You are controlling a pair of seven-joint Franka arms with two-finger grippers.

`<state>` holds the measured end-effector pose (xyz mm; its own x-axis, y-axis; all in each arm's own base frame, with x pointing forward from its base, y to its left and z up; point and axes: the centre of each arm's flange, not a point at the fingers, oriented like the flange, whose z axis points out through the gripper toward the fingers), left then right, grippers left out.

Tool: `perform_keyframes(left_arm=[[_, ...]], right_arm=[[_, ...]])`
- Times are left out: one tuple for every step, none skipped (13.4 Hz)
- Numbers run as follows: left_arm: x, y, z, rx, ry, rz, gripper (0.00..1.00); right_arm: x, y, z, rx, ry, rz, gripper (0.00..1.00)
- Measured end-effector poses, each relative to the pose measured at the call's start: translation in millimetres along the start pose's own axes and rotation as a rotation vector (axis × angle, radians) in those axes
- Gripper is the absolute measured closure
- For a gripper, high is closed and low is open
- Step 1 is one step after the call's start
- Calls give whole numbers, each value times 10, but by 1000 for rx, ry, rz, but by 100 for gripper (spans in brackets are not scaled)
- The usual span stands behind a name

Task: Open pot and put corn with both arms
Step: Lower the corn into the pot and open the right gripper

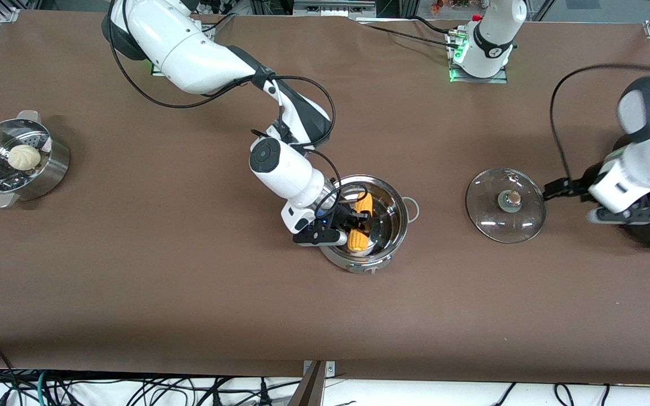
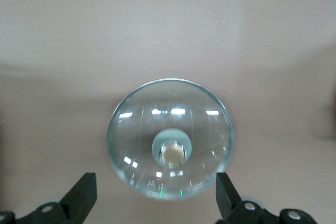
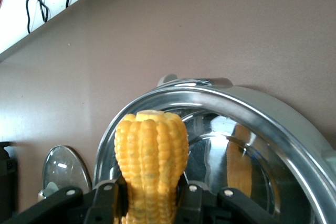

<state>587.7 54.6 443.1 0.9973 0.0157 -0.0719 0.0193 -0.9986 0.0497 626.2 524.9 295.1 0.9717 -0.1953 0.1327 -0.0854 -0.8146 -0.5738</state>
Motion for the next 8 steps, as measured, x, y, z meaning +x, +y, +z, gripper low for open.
perform_keyframes(left_arm=[[-61, 17, -368, 4, 2, -7, 0], [-107, 28, -694, 9, 13, -26, 0], [-130, 30, -942, 19, 30, -45, 0], [-128, 28, -1124, 29, 51, -59, 0], [-121, 32, -1256, 31, 69, -65, 0], [-113, 39, -1354, 32, 85, -68, 0], [-106, 42, -1440, 32, 102, -69, 0], [-105, 50, -1522, 32, 114, -68, 0]], right_arm=[[-6, 32, 42, -1, -1, 3, 68], [-13, 54, 73, -3, -3, 5, 67], [-21, 64, 94, -3, -4, 5, 63], [-37, 59, 106, -3, -6, 4, 63], [-59, 41, 113, -3, -7, 0, 56], [-85, 16, 119, -3, -7, -8, 48], [-115, -11, 125, -3, -7, -17, 37], [-134, -35, 126, -2, -6, -22, 25]])
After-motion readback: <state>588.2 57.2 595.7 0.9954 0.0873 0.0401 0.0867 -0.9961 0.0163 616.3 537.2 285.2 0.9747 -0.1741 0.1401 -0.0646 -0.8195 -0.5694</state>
